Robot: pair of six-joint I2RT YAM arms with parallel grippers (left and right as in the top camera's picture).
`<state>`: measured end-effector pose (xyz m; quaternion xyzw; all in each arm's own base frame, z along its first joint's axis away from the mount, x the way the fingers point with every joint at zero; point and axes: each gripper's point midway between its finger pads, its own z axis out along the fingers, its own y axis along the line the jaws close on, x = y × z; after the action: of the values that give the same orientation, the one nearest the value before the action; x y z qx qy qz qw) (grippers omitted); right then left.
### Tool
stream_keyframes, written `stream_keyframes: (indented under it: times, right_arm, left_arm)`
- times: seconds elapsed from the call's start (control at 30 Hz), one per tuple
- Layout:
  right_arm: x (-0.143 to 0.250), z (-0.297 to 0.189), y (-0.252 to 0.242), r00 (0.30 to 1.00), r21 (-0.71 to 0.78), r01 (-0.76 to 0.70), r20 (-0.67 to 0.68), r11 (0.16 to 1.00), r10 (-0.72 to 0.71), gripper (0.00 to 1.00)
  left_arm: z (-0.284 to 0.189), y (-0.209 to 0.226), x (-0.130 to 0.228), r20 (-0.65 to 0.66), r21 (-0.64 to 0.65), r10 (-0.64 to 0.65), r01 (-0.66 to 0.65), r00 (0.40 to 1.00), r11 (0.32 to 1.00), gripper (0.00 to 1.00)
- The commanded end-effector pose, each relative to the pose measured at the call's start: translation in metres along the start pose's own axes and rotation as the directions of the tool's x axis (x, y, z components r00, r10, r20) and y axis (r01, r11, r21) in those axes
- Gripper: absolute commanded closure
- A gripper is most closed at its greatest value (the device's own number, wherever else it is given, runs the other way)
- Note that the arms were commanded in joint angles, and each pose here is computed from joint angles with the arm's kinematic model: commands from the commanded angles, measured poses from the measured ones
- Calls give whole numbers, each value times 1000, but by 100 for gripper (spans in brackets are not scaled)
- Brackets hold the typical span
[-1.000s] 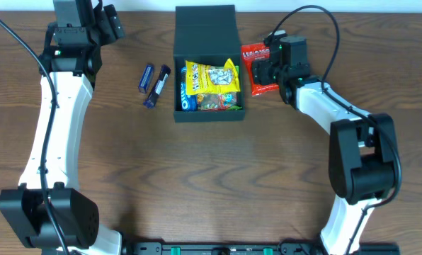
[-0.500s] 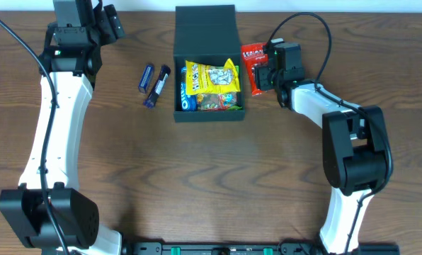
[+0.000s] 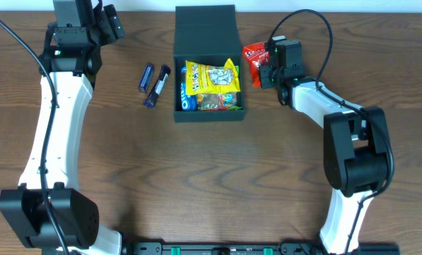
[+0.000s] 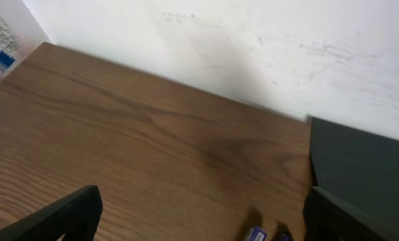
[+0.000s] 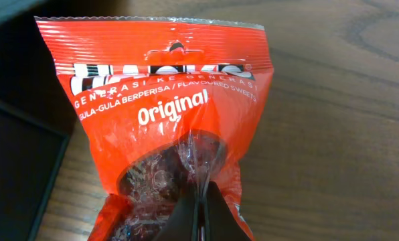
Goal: Pack container
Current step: 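Grasp the red Hacks bag with the right gripper, then carry the red bag into the box and release it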
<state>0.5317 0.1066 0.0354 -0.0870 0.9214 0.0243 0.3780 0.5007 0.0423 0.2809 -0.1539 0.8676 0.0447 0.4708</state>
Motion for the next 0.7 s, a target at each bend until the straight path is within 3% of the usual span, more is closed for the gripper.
stream_keyframes:
  times: [0.0,0.3,0.5,0.67]
  right_arm:
    - [-12,-17,5,1000,-6,6,24,1000,-6,99]
    - [-118,-113,8,933,7,116,343,993,-112,99]
    - [-134,-144,50,880,-149,280,435,948,-191,99]
    - [-125,-161,99,852,-371,402,487,837,-193,99]
  left_arm:
    - [-8,-1,-12,30,10,-6,5,1000,1000,3]
    - [-8,-1,-13,35,10,-6,6,999,1000,3]
    - [-9,1,-19,59,2,1,-1,998,1000,3]
    - [-12,0,-26,85,5,35,-36,996,999,3]
